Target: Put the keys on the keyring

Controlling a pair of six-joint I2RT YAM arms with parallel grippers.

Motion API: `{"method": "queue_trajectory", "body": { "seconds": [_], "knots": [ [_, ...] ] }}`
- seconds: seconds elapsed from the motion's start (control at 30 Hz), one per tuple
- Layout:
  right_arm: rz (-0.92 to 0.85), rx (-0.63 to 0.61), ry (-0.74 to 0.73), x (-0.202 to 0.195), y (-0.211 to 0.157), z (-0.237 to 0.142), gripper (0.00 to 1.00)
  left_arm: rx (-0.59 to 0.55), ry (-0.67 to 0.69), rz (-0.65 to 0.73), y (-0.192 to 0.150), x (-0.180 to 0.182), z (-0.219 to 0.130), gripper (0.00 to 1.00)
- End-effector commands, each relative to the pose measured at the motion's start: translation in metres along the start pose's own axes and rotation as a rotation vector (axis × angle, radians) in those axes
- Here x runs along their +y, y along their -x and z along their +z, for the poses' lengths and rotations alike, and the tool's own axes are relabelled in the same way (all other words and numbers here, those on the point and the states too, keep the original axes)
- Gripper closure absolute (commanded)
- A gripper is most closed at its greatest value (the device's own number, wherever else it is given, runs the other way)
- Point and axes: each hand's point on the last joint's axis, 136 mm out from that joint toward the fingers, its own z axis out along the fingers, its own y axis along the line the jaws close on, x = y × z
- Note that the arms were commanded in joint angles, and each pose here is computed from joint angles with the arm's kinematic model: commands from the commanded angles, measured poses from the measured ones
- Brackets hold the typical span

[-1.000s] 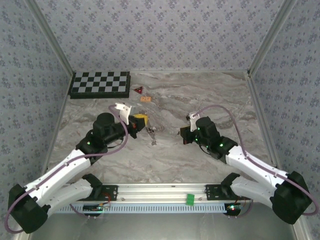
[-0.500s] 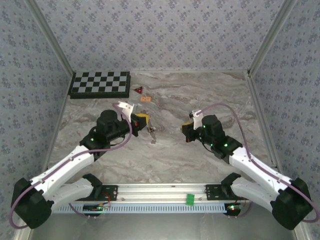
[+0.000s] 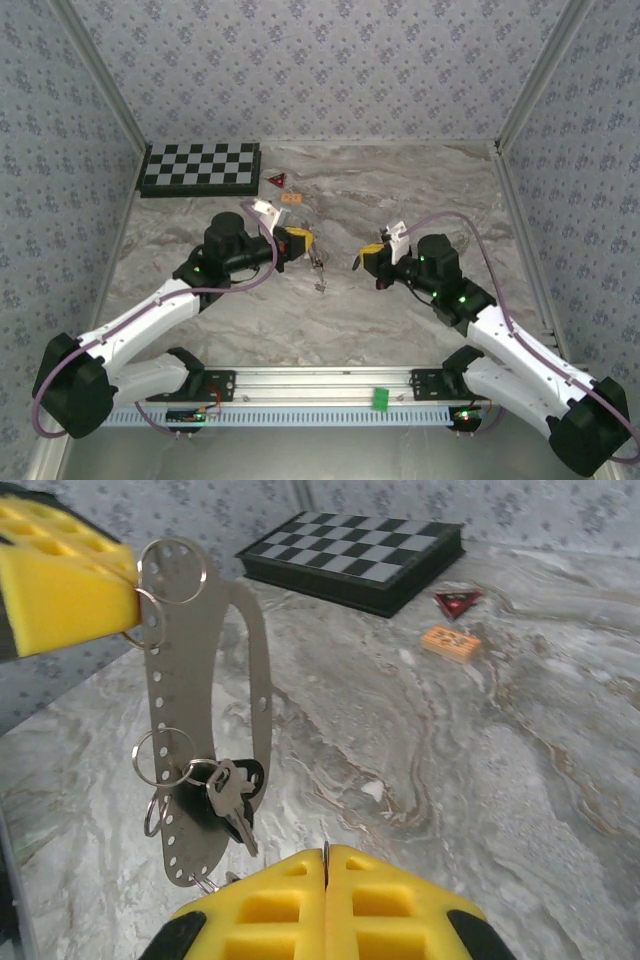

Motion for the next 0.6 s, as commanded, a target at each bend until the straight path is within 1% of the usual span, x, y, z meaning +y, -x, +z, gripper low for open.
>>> {"method": "queue_trajectory", "body": {
  "seconds": [0.0, 0.17, 0.3, 0.43, 0.57],
  "knots": [
    [-0.082, -0.055, 0.097, 0.019, 0.024, 0.002, 1.00, -0.067, -0.097, 0.106, 0.029, -0.025, -0.006, 1.00],
    [-0.150, -0.076, 0.143, 0.032, 0.042, 0.005, 1.00, -0.073, -0.135, 0.143, 0.030, -0.030, -0.005, 1.00],
    [-0.227, -0.079, 0.180, 0.042, 0.050, 0.007, 1.00, -0.056, -0.183, 0.156, 0.027, -0.037, -0.005, 1.00],
    [-0.291, -0.080, 0.224, 0.050, 0.053, 0.013, 1.00, -0.043, -0.185, 0.167, 0.023, -0.039, -0.008, 1.00],
    [-0.310, -0.091, 0.251, 0.053, 0.059, 0.020, 1.00, -0.041, -0.191, 0.178, 0.021, -0.041, -0.011, 1.00]
  ]
}}
